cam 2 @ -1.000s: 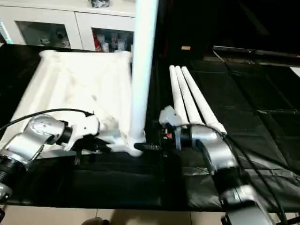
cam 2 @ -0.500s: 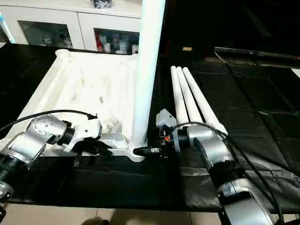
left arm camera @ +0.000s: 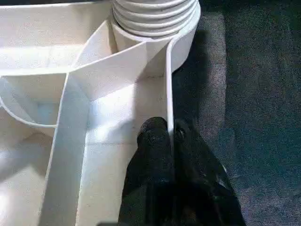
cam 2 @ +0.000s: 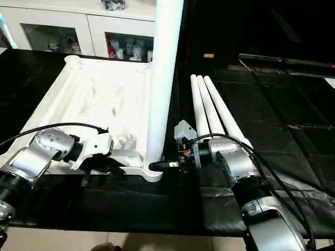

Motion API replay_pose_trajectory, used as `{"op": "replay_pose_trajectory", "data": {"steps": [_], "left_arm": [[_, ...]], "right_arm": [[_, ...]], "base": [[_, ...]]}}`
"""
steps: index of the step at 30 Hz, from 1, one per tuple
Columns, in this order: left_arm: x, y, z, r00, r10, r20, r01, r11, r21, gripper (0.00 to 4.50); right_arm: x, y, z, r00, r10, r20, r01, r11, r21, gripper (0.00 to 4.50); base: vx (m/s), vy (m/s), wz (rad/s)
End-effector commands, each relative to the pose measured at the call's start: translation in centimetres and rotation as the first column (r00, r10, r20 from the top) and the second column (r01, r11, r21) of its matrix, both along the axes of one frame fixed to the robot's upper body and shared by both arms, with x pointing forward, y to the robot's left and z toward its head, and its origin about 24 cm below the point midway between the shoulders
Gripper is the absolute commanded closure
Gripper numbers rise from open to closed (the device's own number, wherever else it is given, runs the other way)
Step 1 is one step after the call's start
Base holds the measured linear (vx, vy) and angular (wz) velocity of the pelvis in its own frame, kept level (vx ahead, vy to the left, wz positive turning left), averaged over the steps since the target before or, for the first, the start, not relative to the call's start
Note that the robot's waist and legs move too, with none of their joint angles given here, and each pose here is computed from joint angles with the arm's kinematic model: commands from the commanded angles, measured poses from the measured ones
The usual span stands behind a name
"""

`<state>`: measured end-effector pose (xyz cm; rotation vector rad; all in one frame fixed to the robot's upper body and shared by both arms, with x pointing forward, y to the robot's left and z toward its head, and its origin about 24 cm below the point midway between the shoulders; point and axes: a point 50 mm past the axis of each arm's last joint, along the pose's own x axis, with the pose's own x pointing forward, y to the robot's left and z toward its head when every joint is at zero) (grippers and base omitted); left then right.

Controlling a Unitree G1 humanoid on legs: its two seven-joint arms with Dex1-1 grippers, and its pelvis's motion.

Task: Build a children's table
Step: Rotate leg to tighten

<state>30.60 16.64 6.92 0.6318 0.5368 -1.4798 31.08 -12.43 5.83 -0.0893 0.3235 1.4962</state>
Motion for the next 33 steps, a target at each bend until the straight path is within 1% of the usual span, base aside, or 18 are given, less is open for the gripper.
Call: {"op": "replay_pose_trajectory", "data": {"steps": [1,5,7,8,9,10,12,13,14,16,17,20,25,29,30,31,33], "left_arm": [[0.13,-0.54,0.18,0.999,-0.040,0.009,0.040,0.999,0.024,4.50],[0.16,-0.49,0.19,0.999,-0.038,0.008,0.038,0.999,0.024,4.50],[0.17,-0.47,0.19,0.999,-0.038,0.008,0.038,0.999,0.025,4.50],[0.18,-0.46,0.19,0.999,-0.039,0.008,0.038,0.999,0.025,4.50],[0.19,-0.45,0.19,0.999,-0.039,0.008,0.039,0.999,0.025,4.50],[0.19,-0.45,0.19,0.999,-0.039,0.008,0.039,0.999,0.025,4.50],[0.23,-0.42,0.19,0.999,-0.039,0.009,0.039,0.999,0.026,4.50],[0.23,-0.42,0.19,0.999,-0.039,0.009,0.039,0.999,0.026,4.50],[0.28,-0.43,0.20,0.999,-0.040,0.009,0.040,0.999,0.027,4.50],[0.32,-0.44,0.21,0.999,-0.042,0.009,0.041,0.999,0.028,4.50],[0.33,-0.43,0.21,0.999,-0.043,0.008,0.043,0.999,0.029,4.50],[0.36,-0.43,0.20,0.999,-0.044,0.008,0.043,0.999,0.030,4.50],[0.39,-0.49,0.17,0.999,-0.047,0.006,0.047,0.998,0.032,4.50],[0.41,-0.48,0.18,0.999,-0.051,0.005,0.051,0.998,0.034,4.50],[0.42,-0.48,0.18,0.999,-0.051,0.005,0.051,0.998,0.034,4.50],[0.42,-0.46,0.18,0.999,-0.051,0.004,0.051,0.998,0.034,4.50],[0.42,-0.43,0.18,0.999,-0.051,0.004,0.051,0.998,0.035,4.50]], "right_arm": [[-0.62,0.06,-0.98,0.998,0.044,-0.040,-0.045,0.998,-0.041,2.07],[-0.81,0.22,-1.26,0.999,0.039,-0.033,-0.040,0.998,-0.044,2.07],[-0.83,0.23,-1.39,0.999,0.027,-0.047,-0.029,0.999,-0.040,2.07],[-0.82,0.22,-1.42,0.998,0.021,-0.059,-0.023,0.999,-0.035,1.51],[-0.82,0.20,-1.44,0.997,0.017,-0.069,-0.019,0.999,-0.030,1.51],[-0.82,0.20,-1.44,0.997,0.017,-0.069,-0.019,0.999,-0.030,1.37],[-0.79,0.19,-1.42,0.997,0.004,-0.075,-0.006,1.000,-0.018,1.29],[-0.78,0.18,-1.42,0.997,0.003,-0.073,-0.004,1.000,-0.017,1.18],[-0.70,0.12,-1.38,0.998,-0.015,-0.062,0.014,1.000,-0.009,0.96],[-0.56,0.11,-1.32,0.999,-0.036,-0.039,0.036,0.999,-0.004,0.91],[-0.48,0.12,-1.30,0.998,-0.049,-0.029,0.049,0.999,-0.002,0.74],[-0.35,0.22,-1.22,0.998,-0.069,-0.014,0.069,0.998,0.011,0.74],[-0.58,0.26,-1.39,0.998,-0.057,-0.013,0.057,0.998,0.008,0.74],[-0.51,0.32,-1.35,0.997,-0.078,-0.029,0.079,0.996,0.036,0.74],[-0.50,0.32,-1.35,0.996,-0.079,-0.028,0.080,0.996,0.036,1.00],[-0.51,0.34,-1.36,0.996,-0.079,-0.029,0.080,0.996,0.036,1.09],[-0.57,0.35,-1.41,0.996,-0.075,-0.042,0.076,0.996,0.042,1.09]], "base": [[0.000,0.000,0.00],[0.000,0.000,0.00],[0.000,0.000,0.00],[0.000,0.000,0.00],[0.000,0.000,0.00],[0.000,0.000,0.00],[0.000,0.000,0.00],[0.000,0.000,0.00],[0.000,0.000,0.00],[0.000,0.000,0.00],[0.000,0.000,0.00],[0.000,0.000,0.00],[0.000,0.000,0.00],[0.000,0.000,0.00],[0.000,0.000,0.00],[0.000,0.000,0.00],[0.000,0.000,0.00]]}}
